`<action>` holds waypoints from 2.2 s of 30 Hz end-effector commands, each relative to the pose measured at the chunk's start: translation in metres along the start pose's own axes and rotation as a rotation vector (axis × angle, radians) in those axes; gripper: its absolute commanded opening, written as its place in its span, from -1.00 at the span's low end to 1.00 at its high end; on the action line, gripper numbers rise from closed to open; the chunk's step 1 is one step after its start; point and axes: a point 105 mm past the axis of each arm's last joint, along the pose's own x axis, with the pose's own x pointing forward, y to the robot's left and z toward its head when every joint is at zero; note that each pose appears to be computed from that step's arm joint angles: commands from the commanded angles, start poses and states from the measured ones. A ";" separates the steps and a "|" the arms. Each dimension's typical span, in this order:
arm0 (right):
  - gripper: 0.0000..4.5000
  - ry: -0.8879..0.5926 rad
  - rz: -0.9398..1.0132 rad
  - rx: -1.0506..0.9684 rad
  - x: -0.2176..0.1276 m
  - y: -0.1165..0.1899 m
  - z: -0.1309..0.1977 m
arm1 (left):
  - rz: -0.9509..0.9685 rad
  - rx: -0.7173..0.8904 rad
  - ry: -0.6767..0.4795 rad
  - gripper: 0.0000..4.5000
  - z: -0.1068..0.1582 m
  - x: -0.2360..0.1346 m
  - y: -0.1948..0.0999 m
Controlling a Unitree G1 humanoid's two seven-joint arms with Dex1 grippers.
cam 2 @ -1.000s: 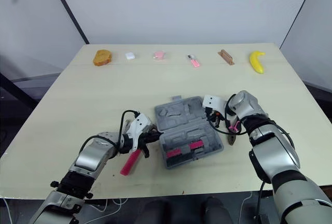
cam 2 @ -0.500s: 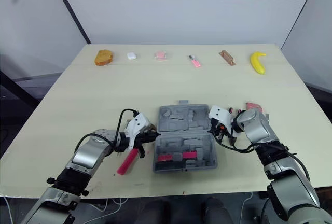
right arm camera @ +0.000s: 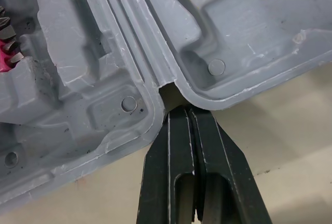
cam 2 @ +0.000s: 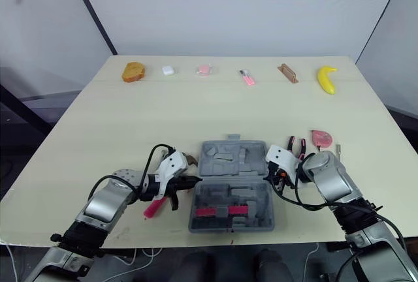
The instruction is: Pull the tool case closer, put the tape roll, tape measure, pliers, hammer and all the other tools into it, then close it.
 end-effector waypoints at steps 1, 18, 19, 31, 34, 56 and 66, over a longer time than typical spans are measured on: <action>-1.00 0.001 0.043 0.011 0.005 0.011 -0.003 | -0.040 0.034 -0.001 -0.97 0.003 0.003 -0.011; -1.00 0.007 0.055 0.020 0.005 0.020 -0.009 | -0.054 0.025 0.022 -0.97 -0.006 0.000 -0.023; -1.00 0.006 0.057 0.021 0.006 0.021 -0.009 | -0.053 0.023 0.023 -0.97 -0.007 0.000 -0.023; -1.00 0.010 0.068 0.028 0.007 0.028 -0.013 | -0.049 0.016 0.042 -0.97 -0.017 -0.003 -0.024; -1.00 0.011 0.069 0.030 0.006 0.030 -0.014 | -0.051 0.013 0.043 -0.97 -0.019 -0.003 -0.026; -1.00 0.028 0.096 0.045 0.001 0.045 -0.022 | -0.074 -0.019 0.064 -0.97 -0.036 -0.010 -0.045; -1.00 0.037 0.104 0.054 -0.002 0.053 -0.028 | -0.083 -0.036 0.080 -0.97 -0.045 -0.014 -0.054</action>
